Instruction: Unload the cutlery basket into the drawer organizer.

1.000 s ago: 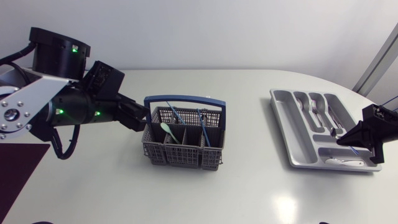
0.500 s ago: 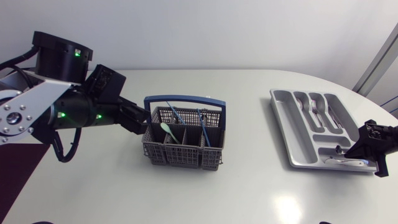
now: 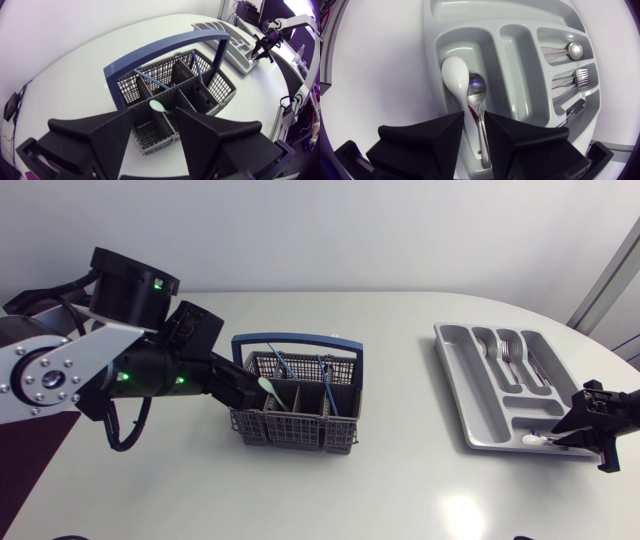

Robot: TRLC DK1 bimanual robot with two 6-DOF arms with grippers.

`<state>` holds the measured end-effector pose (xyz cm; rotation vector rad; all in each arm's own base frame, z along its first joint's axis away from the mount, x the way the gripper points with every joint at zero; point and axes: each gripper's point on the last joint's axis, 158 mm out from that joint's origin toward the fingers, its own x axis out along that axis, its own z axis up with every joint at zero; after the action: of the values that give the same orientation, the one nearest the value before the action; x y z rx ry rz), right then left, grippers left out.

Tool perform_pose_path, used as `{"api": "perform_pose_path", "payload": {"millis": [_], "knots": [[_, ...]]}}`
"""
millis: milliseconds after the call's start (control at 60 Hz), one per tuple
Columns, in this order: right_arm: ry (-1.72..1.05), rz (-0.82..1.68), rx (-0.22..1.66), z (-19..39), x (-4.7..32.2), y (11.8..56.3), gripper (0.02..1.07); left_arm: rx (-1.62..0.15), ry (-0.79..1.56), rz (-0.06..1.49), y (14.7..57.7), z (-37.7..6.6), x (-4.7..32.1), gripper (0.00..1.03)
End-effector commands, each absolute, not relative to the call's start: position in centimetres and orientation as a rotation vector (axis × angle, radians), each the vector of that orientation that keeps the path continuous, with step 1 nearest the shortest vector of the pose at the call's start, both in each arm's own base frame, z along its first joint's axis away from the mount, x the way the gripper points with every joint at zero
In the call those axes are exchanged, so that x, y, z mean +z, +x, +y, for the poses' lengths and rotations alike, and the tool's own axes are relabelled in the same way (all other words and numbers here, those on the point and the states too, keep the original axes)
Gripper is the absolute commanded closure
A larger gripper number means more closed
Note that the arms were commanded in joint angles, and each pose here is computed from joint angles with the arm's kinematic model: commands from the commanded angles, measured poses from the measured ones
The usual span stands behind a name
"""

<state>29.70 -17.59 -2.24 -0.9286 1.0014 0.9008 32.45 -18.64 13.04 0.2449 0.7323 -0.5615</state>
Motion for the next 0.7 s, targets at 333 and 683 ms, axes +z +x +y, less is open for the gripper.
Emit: {"api": "perform_pose_path", "payload": {"millis": [333, 683], "knots": [[-0.910, 0.975, 0.860, -13.4, 0.8, 28.2, 0.50, -0.549, 0.090, 0.897, 33.1, -19.1, 10.6, 0.58], [-0.876, 0.867, 0.812, -7.2, 5.3, 28.1, 0.35, -0.530, -0.018, 0.976, 34.3, -18.9, 9.5, 0.61]]}}
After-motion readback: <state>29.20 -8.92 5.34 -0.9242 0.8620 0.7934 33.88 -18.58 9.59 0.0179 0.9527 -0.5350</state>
